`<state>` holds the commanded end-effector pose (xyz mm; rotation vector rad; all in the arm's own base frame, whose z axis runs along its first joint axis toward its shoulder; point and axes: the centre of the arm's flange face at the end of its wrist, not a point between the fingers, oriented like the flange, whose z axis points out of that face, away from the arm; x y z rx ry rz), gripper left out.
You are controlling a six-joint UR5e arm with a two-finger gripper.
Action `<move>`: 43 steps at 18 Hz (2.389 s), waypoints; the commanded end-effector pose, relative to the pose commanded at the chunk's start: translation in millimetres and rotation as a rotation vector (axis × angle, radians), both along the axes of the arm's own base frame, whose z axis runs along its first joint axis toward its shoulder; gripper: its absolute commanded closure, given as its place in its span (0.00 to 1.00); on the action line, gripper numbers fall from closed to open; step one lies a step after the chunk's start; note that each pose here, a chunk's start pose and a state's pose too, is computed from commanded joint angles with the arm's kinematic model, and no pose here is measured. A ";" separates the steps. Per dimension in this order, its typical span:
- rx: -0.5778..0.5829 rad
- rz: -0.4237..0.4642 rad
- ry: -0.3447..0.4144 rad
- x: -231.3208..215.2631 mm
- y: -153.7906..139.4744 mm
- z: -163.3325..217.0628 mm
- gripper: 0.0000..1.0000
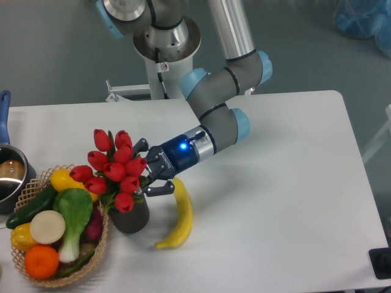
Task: Insert the flowers into the vase
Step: 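Push the tulips further down into the vase and settle them, then open the gripper to release the tulip stems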
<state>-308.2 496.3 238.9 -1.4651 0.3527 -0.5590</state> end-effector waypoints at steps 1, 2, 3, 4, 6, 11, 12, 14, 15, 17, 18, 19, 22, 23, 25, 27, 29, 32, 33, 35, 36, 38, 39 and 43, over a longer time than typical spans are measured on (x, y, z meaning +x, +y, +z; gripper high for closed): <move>0.000 0.000 0.000 0.0 0.0 0.0 0.39; 0.000 0.000 0.000 0.0 0.0 0.0 0.39; -0.001 0.000 -0.001 0.4 -0.3 -0.6 0.39; -0.001 0.000 -0.001 0.4 -0.3 -0.6 0.39; 0.000 0.000 0.000 0.0 0.0 0.0 0.30; 0.001 0.000 0.001 0.5 -0.3 0.3 0.18; 0.000 0.000 0.000 0.5 -0.3 0.3 0.09; 0.001 0.000 0.001 0.6 -0.4 1.1 0.06; 0.003 0.000 0.004 0.2 -0.1 1.6 0.05; 0.009 0.001 0.014 0.2 -0.1 1.6 0.01; 0.013 0.002 0.020 1.0 -0.7 0.5 0.00; 0.014 0.003 0.022 1.4 -1.0 -0.2 0.00; 0.018 0.004 0.027 0.3 -1.2 1.2 0.00; 0.018 0.004 0.030 0.0 -1.0 1.6 0.00; -0.019 -0.008 0.072 -1.6 -1.4 3.0 0.00; -0.063 -0.019 0.101 -1.7 -3.3 1.1 0.00; -0.071 -0.015 0.093 -2.7 -5.6 -1.0 0.00; -0.082 -0.017 0.102 1.4 -9.4 0.7 0.00; -0.086 -0.020 0.106 4.8 -10.8 2.2 0.00; -0.098 -0.021 0.109 8.2 -15.1 -2.5 0.00; -0.110 -0.023 0.116 9.6 -17.0 -4.4 0.00; -0.126 -0.023 0.132 10.2 -21.4 -4.4 0.00; -0.138 -0.020 0.141 9.3 -25.6 -4.8 0.00; -0.163 -0.020 0.176 12.5 -33.0 5.4 0.00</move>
